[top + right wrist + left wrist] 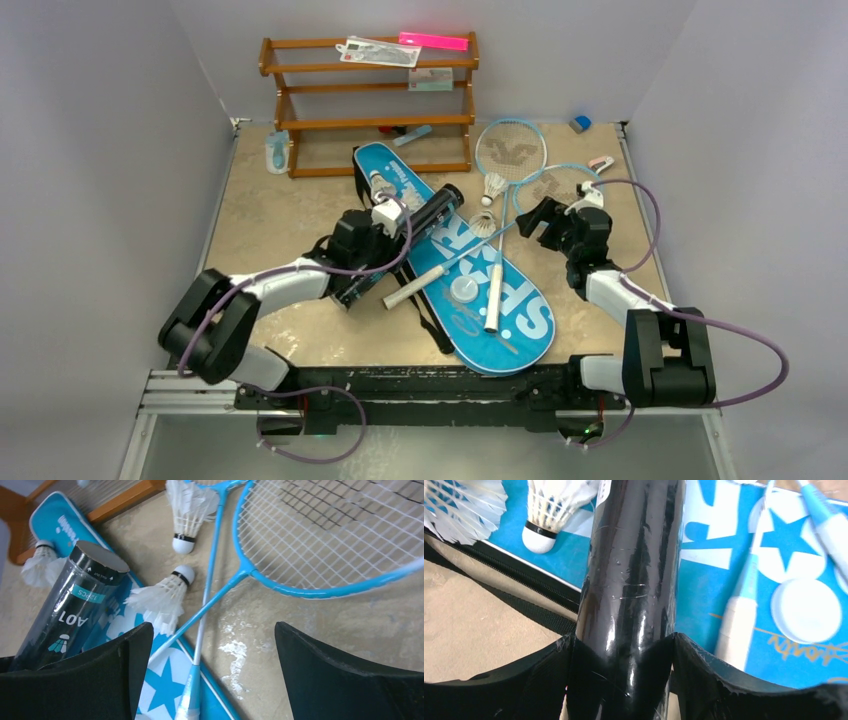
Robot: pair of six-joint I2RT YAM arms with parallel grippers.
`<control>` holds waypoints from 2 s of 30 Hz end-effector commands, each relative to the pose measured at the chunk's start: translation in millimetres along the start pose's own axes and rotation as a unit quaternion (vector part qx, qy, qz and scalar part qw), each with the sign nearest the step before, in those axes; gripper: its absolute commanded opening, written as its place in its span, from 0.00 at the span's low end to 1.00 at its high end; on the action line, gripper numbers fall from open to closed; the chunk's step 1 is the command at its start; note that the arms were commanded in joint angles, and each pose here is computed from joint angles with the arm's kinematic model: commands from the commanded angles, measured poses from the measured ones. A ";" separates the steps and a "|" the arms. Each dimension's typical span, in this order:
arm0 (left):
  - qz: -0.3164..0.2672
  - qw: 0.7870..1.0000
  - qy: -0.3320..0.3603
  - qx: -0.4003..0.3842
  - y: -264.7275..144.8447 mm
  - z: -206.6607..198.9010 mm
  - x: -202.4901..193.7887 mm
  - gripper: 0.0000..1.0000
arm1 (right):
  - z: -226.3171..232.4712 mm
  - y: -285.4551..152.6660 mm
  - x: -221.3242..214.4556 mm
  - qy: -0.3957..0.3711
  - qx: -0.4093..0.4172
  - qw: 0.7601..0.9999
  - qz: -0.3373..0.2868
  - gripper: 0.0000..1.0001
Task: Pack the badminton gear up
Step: Pick up the shuttle tube at the center of the board.
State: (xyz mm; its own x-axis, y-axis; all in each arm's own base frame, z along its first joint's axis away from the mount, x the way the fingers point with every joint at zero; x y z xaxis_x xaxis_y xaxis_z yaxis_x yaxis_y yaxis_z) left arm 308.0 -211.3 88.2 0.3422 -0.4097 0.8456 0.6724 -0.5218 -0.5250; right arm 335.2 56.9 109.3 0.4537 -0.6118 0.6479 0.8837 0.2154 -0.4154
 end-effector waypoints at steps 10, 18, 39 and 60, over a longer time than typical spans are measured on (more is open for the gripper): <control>-0.156 0.983 0.028 -0.097 -34.5 -28.3 60.3 0.46 | 89.1 -21.2 2.8 -0.006 0.222 0.973 0.066 0.97; -0.184 0.968 0.037 -0.169 -41.6 -49.4 64.5 0.47 | 134.4 -40.2 27.9 -0.012 0.296 0.951 0.087 0.84; -0.193 0.952 0.054 -0.232 -45.4 -65.9 65.9 0.48 | 125.2 -46.9 17.4 -0.045 0.232 0.953 0.192 0.61; -0.215 0.958 0.054 -0.185 -52.7 -55.2 69.3 0.86 | 145.1 -72.7 3.4 -0.033 0.324 0.910 0.257 0.00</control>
State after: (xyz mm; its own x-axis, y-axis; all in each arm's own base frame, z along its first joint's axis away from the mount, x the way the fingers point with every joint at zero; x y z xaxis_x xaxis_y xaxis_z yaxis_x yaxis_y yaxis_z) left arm 248.1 -257.1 136.5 0.1231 -0.2367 0.9637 0.3569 -0.8956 -0.2656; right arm 287.8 151.1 216.6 0.8644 -0.2635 0.4282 0.3908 0.8879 -0.2426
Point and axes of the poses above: each gripper's point midway between its finger pads, its own y axis out along the fingers, its own z axis along the line the jaws close on, x = y × z, the point moved 3 cm from there along -y, back along the fingers, and after that the axes turned 10 degrees about y, right-handed, at the moved point
